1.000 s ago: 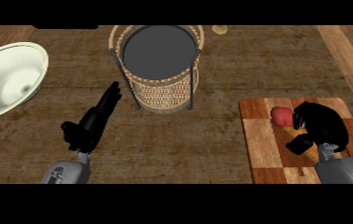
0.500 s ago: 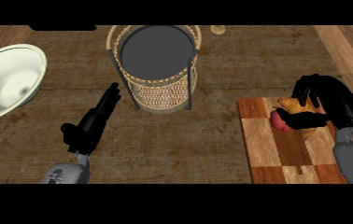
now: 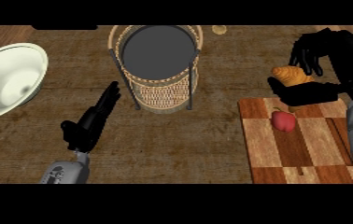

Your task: Pick the croissant from the cutting board and place it in the tiered basket

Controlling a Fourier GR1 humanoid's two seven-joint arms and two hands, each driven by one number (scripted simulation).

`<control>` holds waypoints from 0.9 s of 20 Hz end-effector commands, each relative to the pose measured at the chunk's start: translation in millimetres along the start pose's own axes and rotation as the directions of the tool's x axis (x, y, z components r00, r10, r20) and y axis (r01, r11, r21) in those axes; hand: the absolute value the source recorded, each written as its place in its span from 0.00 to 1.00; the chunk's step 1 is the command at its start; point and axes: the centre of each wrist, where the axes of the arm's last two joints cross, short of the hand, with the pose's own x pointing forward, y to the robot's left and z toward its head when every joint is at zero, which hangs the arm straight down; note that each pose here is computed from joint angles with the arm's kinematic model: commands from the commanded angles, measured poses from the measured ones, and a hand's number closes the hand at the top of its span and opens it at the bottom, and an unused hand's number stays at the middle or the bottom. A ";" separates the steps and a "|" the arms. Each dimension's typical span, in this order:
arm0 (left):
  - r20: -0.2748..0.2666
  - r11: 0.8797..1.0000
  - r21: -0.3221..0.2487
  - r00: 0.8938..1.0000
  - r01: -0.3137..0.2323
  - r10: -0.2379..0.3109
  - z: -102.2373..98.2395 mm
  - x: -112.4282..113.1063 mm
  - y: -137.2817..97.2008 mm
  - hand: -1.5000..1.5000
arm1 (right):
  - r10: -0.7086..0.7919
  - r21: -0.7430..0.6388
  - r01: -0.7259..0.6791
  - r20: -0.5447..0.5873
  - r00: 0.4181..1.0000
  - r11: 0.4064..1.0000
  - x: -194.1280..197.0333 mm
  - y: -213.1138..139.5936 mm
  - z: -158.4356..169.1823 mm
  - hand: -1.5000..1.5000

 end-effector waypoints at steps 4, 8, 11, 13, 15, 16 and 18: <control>-0.006 1.000 -0.030 1.000 -0.004 0.004 2.5 2.3 11.2 0.50 | -0.085 0.002 0.085 0.006 0.996 0.996 88.5 -4.7 -32.8 1.00; 0.012 1.000 -0.009 1.000 0.000 0.001 -0.5 -0.6 2.6 0.50 | -0.074 0.016 0.074 -0.012 0.997 0.997 136.1 1.2 -68.6 1.00; 0.007 1.000 -0.027 1.000 0.015 -0.015 -3.2 7.5 -1.8 0.50 | -0.083 0.030 0.084 -0.044 0.996 0.996 159.8 28.7 -88.9 1.00; 0.006 1.000 -0.008 1.000 -0.012 0.012 -0.2 -4.1 -3.1 0.50 | -0.099 0.048 0.099 -0.003 0.995 0.994 166.3 47.8 -89.4 1.00; 0.012 0.999 -0.035 1.000 0.004 -0.004 10.8 -9.9 -7.3 0.50 | -0.068 0.067 0.071 -0.036 0.997 0.995 157.6 47.4 -121.0 1.00; 0.023 1.000 -0.003 1.000 -0.001 0.001 1.7 -5.8 -16.8 0.50 | -0.079 0.121 0.082 -0.032 0.996 0.989 169.5 56.8 -117.9 1.00; 0.013 0.999 -0.038 1.000 -0.003 0.003 -2.1 -2.9 -23.1 0.50 | -0.056 0.124 0.059 -0.026 0.998 0.991 185.2 80.8 -121.7 1.00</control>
